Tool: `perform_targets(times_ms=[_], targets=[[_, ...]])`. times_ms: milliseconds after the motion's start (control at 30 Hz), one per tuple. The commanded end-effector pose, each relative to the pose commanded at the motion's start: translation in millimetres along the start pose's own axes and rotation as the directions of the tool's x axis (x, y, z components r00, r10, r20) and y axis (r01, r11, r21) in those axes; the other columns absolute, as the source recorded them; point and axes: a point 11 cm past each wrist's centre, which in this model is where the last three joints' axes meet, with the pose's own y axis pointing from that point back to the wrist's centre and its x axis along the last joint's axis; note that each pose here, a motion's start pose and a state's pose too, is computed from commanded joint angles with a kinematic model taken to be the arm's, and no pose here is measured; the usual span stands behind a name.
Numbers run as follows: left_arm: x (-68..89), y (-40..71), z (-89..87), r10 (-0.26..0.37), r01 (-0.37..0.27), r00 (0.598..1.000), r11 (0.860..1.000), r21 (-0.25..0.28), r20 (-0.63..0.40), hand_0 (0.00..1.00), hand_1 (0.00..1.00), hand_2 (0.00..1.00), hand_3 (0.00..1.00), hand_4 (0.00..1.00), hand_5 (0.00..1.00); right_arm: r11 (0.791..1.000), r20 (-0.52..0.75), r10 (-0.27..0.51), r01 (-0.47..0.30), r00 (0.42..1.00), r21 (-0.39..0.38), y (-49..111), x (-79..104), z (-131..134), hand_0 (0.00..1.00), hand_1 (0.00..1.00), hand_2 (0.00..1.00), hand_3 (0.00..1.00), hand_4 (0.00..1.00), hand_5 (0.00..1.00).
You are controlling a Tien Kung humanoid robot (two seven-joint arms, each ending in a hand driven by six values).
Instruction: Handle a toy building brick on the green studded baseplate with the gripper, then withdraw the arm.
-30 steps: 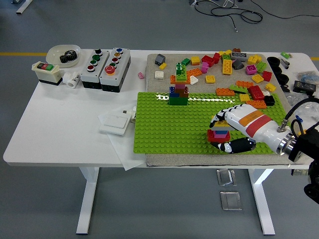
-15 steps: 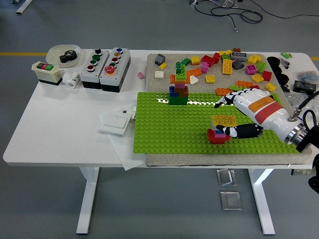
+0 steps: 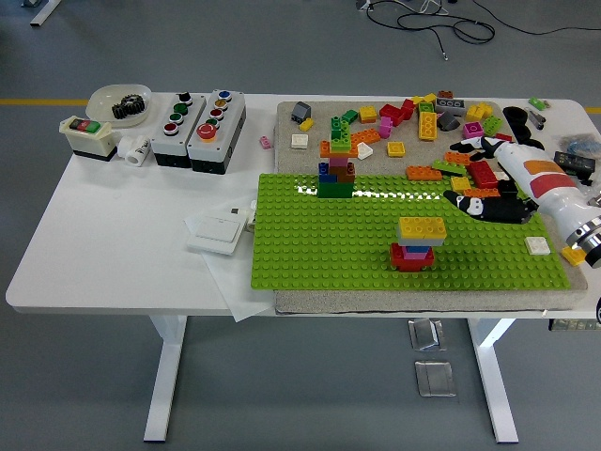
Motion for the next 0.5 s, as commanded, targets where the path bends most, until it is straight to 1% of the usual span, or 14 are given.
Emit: perform_targets(times_ms=[33,67,133,167,200,233,267,300,333,367,433,467,500], targets=[[-0.4,-0.1,-0.3,0.0,0.0,1.0,1.0,0.0,0.0,0.78,0.703,0.629,0.559,0.581,0.609,1.0,0.04,0.02,-0.02,0.999,0.003,-0.6,5.3,-0.3,0.837,0.799,0.861,0.892,0.951,0.593],[-0.6,-0.1,-0.5,0.0,0.0,1.0,1.0,-0.001,0.0,0.78,0.703,0.628,0.559,0.581,0.61,0.999,0.08,0.039,-0.039,0.996,0.003,-1.2,10.3,-0.2,0.867,0.823,0.88,0.911,0.998,0.838],[-0.7,-0.2,-0.8,0.0,0.0,1.0,1.0,-0.002,0.002,0.78,0.703,0.628,0.559,0.581,0.61,0.994,0.171,0.098,-0.103,0.98,0.021,-3.2,28.6,-3.0,0.867,0.823,0.88,0.911,0.998,0.838],[-0.6,-0.2,-0.7,0.001,-0.001,1.0,1.0,-0.003,0.002,0.78,0.703,0.628,0.559,0.581,0.61,0.992,0.208,0.117,-0.124,0.971,0.019,-4.0,35.7,-2.7,0.867,0.823,0.88,0.911,0.998,0.838],[-0.6,-0.2,-0.7,0.001,-0.001,1.0,1.0,-0.003,0.002,0.78,0.703,0.628,0.559,0.581,0.61,0.991,0.245,0.127,-0.134,0.961,0.011,-4.3,38.7,-1.7,0.867,0.823,0.88,0.911,0.998,0.838],[-0.9,-0.2,-0.5,0.001,-0.001,1.0,1.0,-0.004,0.002,0.78,0.703,0.628,0.559,0.581,0.61,0.99,0.287,0.139,-0.144,0.948,-0.002,-5.3,44.0,0.5,0.867,0.823,0.88,0.911,0.998,0.838],[-1.2,-0.2,-0.2,0.001,0.0,1.0,1.0,-0.004,0.002,0.781,0.703,0.629,0.56,0.58,0.609,0.988,0.322,0.149,-0.153,0.935,-0.013,-6.2,49.3,2.5,0.865,0.82,0.855,0.913,0.998,0.888],[-1.3,-0.2,-0.2,0.0,0.0,1.0,1.0,-0.004,0.002,0.781,0.703,0.629,0.56,0.58,0.609,0.987,0.363,0.157,-0.159,0.918,-0.026,-6.4,51.6,4.2,0.865,0.82,0.855,0.913,0.998,0.888],[-3.4,-0.2,1.0,-0.004,0.004,1.0,1.0,-0.007,0.004,0.781,0.703,0.629,0.56,0.58,0.609,0.985,0.396,0.174,-0.165,0.901,-0.057,-9.4,63.7,11.3,0.865,0.82,0.855,0.913,0.998,0.888],[-4.7,-0.1,1.6,-0.007,0.007,1.0,1.0,-0.008,0.004,0.781,0.703,0.629,0.56,0.58,0.609,0.982,0.426,0.189,-0.175,0.885,-0.073,-10.9,71.3,15.5,0.865,0.82,0.855,0.913,0.998,0.888],[-6.5,-0.1,2.4,-0.011,0.011,1.0,1.0,-0.009,0.006,0.781,0.703,0.629,0.56,0.58,0.609,0.975,0.489,0.22,-0.191,0.844,-0.109,-11.8,80.7,24.9,0.865,0.82,0.855,0.913,0.998,0.888],[-8.3,-0.2,2.8,-0.014,0.014,1.0,1.0,-0.011,0.007,0.78,0.703,0.63,0.559,0.581,0.61,0.971,0.513,0.237,-0.2,0.825,-0.127,-12.1,86.5,30.7,0.861,0.818,0.837,0.887,0.998,0.93],[-10.9,-0.3,2.7,-0.019,0.02,1.0,1.0,-0.011,0.009,0.78,0.703,0.63,0.559,0.581,0.61,0.968,0.539,0.253,-0.205,0.804,-0.149,-12.4,92.4,37.5,0.861,0.818,0.837,0.887,0.998,0.93]])
